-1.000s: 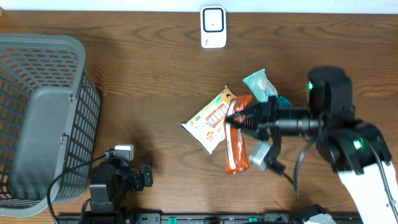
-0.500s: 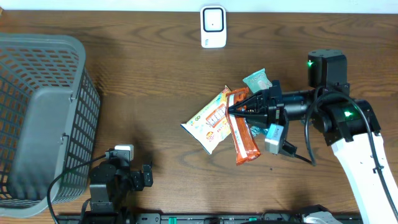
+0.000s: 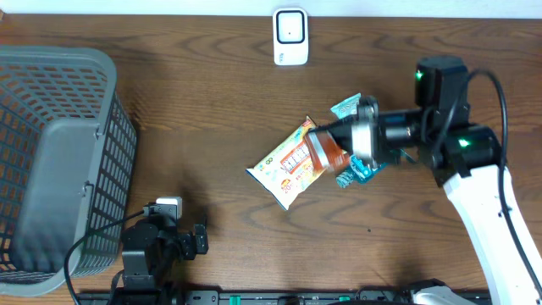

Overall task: Scan the item barcode
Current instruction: 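Raise the red bar up under the scanner with the right gripper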

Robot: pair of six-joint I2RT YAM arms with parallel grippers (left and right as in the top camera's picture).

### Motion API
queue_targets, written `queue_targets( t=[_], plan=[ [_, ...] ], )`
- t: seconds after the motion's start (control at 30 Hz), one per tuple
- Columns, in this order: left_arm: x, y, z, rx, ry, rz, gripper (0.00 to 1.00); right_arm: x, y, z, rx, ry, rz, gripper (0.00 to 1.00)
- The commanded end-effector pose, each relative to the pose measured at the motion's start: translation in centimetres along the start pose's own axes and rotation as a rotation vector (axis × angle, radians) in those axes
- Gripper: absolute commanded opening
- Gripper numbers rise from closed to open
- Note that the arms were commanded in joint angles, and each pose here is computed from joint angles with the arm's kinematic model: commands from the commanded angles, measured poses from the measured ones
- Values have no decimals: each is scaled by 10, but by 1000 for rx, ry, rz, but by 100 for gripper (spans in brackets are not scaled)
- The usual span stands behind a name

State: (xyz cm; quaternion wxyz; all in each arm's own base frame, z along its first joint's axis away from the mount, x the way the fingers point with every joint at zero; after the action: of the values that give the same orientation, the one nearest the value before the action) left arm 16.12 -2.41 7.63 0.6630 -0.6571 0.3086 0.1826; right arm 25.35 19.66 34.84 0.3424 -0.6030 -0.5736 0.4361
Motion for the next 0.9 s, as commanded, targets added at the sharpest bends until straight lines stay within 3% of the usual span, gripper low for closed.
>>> queue_targets(
  t=[0.0, 0.2, 0.37, 0.53, 0.87],
  plan=[
    [1, 4, 0, 8, 3, 16, 98, 3, 8, -12, 579, -1, -10, 2],
    [1, 4, 0, 8, 3, 16, 98, 7, 30, -16, 923, -11, 4, 2],
    [1, 4, 0, 8, 3, 16, 98, 15, 44, -18, 1049, -13, 28, 2],
    [1, 4, 0, 8, 3, 16, 98, 19, 91, -51, 1466, 217, 89, 2],
    [1, 4, 0, 8, 3, 16, 98, 33, 169, -104, 1677, 369, -20, 2]
  ],
)
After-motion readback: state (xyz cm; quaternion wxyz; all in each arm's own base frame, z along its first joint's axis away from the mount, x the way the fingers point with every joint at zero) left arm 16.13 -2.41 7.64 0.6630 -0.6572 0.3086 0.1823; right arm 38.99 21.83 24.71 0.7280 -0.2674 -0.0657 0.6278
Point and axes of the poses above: each gripper's point midway between its finger pads, its own x axis out along the fingers, its own z axis along the line the jaws close on, y = z × x, the point moved 3 cm from there along -x, back along the fingers, and after that the axes turned 7 degrees about x, right-handed, at the moved point
